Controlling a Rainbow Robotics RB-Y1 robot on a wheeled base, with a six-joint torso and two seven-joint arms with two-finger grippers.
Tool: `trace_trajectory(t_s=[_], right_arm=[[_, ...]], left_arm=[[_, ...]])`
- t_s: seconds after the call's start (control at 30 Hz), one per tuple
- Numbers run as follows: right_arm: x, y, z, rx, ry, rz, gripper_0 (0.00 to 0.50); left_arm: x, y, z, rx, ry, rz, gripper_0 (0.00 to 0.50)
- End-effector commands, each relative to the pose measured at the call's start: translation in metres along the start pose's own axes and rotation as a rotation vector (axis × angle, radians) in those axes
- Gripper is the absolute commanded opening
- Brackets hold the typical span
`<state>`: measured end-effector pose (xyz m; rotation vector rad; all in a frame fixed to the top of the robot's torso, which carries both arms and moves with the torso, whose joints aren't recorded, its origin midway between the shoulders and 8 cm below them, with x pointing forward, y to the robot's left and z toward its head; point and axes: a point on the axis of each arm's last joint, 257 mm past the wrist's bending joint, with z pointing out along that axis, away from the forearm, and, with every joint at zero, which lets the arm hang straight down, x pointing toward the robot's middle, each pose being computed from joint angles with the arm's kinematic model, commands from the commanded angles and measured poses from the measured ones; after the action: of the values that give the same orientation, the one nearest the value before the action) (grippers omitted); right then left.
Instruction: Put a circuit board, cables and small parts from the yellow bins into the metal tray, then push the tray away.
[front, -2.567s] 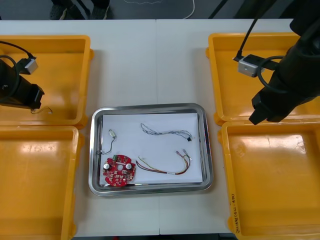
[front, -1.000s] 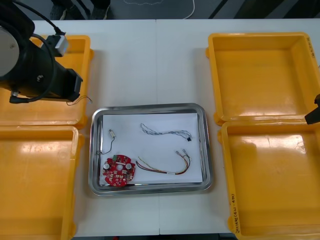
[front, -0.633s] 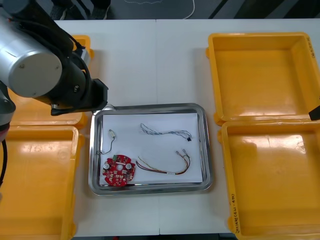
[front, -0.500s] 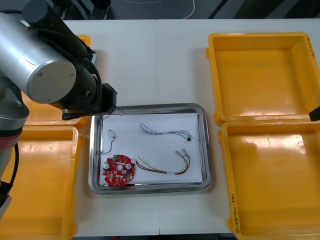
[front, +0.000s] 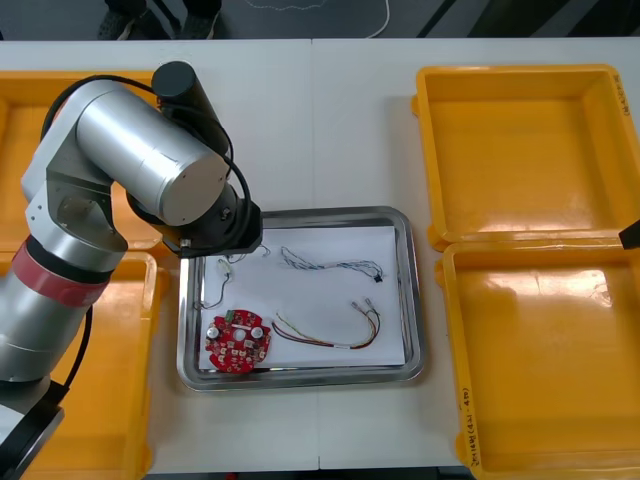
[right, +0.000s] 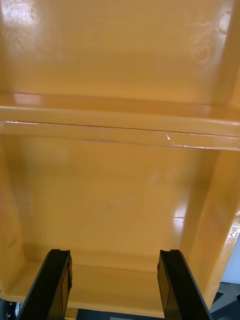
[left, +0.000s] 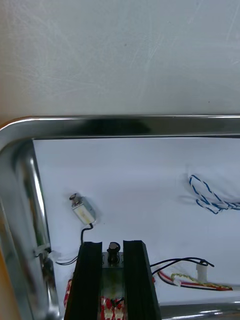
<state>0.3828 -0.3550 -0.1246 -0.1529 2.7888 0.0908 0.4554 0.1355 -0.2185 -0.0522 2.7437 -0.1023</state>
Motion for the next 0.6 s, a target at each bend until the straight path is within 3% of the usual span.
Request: trace_trajectory(t_s=[0.03,0.6], right_arm=[[0.002,-0.019,-0.014,0.042,-0.012,0.052,0.5],[0.005,-0.019,-0.013,0.036,-0.007,0.057,0.5]], left_arm=[[-0.006,-0.025,0.006,0.026,-0.037,0.058,0.0],[0.01,-0.02,0.042,0.019,-0.038,0.084,0.0]])
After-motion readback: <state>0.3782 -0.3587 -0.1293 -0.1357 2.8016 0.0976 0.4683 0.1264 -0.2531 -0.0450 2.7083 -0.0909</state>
